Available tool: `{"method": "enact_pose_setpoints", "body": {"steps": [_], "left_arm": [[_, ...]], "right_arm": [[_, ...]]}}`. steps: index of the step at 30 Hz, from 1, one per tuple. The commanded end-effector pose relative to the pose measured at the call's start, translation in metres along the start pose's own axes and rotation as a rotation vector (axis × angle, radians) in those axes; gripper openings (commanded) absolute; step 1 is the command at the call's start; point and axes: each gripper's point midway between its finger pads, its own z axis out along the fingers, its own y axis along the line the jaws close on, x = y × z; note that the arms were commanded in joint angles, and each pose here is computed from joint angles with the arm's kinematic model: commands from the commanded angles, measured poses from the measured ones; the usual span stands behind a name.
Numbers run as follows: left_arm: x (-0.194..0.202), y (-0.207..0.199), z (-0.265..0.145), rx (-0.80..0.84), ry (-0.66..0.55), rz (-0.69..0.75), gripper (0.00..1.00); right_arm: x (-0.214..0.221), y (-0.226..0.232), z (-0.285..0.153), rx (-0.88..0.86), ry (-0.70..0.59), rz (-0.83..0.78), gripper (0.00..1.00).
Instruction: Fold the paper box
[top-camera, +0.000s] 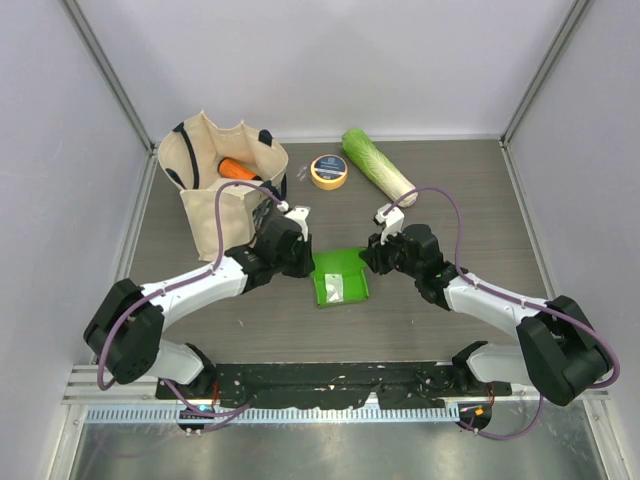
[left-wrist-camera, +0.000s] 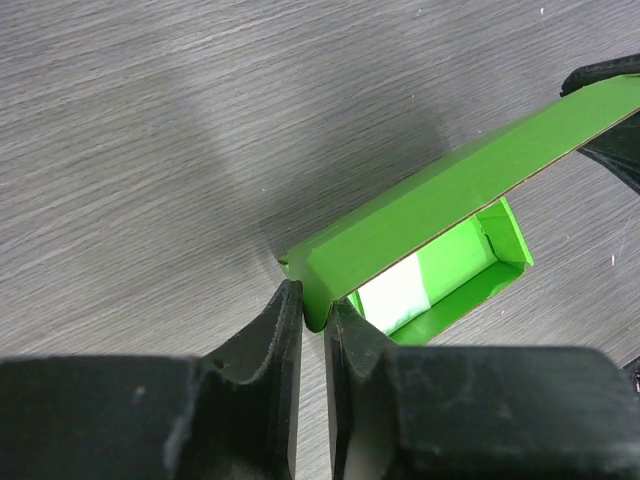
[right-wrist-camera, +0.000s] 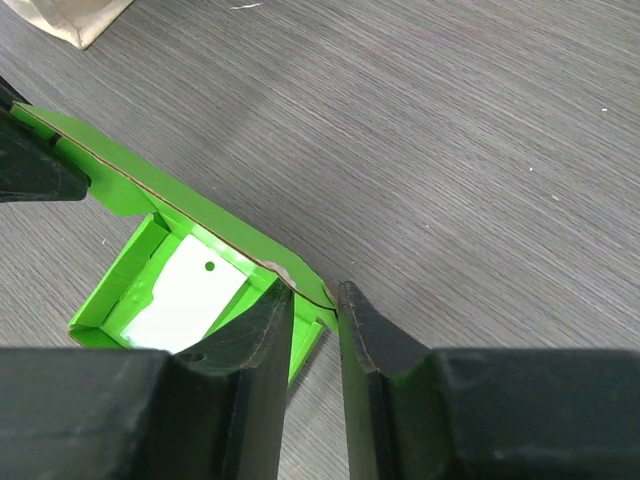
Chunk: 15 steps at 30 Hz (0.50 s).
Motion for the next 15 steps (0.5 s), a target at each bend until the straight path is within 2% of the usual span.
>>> {"method": "enact_pose_setpoints", "body": {"steps": [1, 6, 7, 9, 12, 13, 15], "left_arm": [[-0.015, -0.011, -0.001, 0.033, -0.029, -0.010, 0.15], [-0.022, -0.010, -0.002, 0.004, -0.042, -0.006, 0.04], [-0.022, -0.009, -0.001, -0.008, -0.042, -0.005, 0.00], [-0.025, -0.010, 0.000, -0.035, -0.045, 0.006, 0.00], [-0.035, -0.005, 0.000, -0.120, -0.079, 0.019, 0.00], [-0.042, 0.002, -0.001, -0.183, -0.114, 0.005, 0.00], [-0.052, 0.009, -0.001, -0.252, -0.141, -0.015, 0.00]], "right_arm": [[-0.018, 0.003, -0.002, -0.021, -0.064, -0.020, 0.26], [-0.022, 0.009, -0.005, -0.041, -0.086, -0.008, 0.14], [-0.024, 0.011, -0.004, -0.040, -0.092, -0.005, 0.08], [-0.028, 0.015, -0.003, -0.030, -0.104, -0.002, 0.03], [-0.036, 0.016, -0.001, 0.050, -0.148, -0.006, 0.01], [-0.040, 0.002, -0.001, 0.160, -0.166, 0.001, 0.01], [-0.047, 0.007, 0.001, 0.210, -0.210, 0.020, 0.01]]}}
